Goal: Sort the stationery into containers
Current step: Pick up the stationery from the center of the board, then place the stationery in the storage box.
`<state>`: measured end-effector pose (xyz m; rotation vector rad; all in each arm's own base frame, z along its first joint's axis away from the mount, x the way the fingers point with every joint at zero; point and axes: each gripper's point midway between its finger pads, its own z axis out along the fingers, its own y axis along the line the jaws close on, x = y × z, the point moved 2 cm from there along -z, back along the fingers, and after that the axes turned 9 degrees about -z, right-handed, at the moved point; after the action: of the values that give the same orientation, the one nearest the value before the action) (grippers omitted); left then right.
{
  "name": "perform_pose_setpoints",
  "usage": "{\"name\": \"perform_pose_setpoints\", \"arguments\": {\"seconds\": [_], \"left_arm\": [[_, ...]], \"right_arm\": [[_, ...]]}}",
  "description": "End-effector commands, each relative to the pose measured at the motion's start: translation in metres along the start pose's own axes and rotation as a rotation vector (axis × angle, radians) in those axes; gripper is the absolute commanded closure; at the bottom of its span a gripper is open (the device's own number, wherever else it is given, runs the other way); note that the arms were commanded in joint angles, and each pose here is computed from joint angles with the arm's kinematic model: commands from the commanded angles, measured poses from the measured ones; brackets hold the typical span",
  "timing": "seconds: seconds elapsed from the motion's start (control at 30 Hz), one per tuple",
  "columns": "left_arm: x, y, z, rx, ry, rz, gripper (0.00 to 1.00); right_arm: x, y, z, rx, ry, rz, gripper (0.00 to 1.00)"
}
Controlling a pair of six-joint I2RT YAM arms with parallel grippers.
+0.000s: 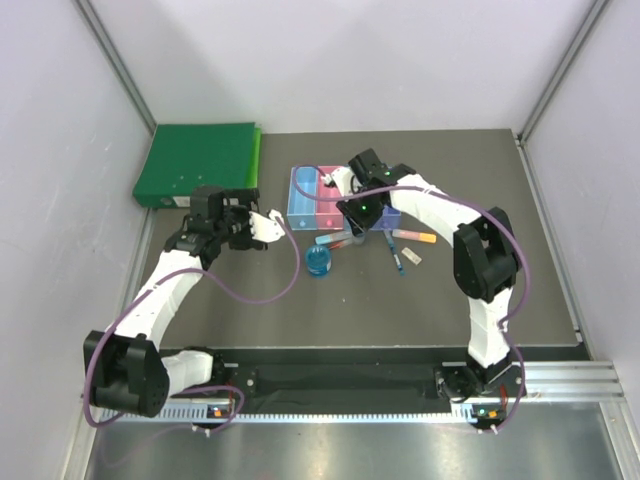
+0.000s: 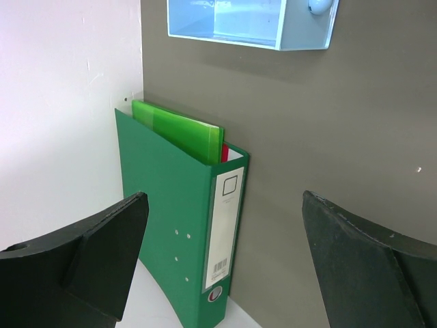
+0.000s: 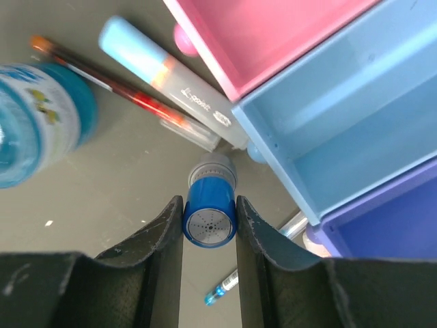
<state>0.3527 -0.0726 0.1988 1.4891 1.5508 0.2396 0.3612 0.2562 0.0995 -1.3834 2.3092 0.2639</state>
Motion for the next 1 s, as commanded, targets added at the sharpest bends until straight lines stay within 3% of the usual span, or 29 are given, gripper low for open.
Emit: {"name": "perform_pose_setpoints", "arguments": {"seconds": [0.0, 0.23, 0.43, 0.97], "left_arm": [[-0.011, 0.008, -0.006, -0.042, -0.042, 0.018, 0.01], [-0.012, 0.014, -0.007, -0.072, -0.045, 0.009, 0.01], [-0.011, 0.012, -0.009, -0.08, -0.041, -0.007, 0.01], [-0.006, 0.012, -0.01, -0.087, -0.013, -0.023, 0.01]], "right_arm": [[-0.046, 0.002, -0.051, -0.029, -0.152, -0.064, 0.99], [-0.088, -0.014, -0.08, 0.034, -0.254, -0.105, 0.99], [-0.119, -0.041, -0.078, 0.124, -0.306, -0.132, 1.0], [-0.151, -0.106, -0.014, 0.36, -0.375, -0.148, 1.0]]}}
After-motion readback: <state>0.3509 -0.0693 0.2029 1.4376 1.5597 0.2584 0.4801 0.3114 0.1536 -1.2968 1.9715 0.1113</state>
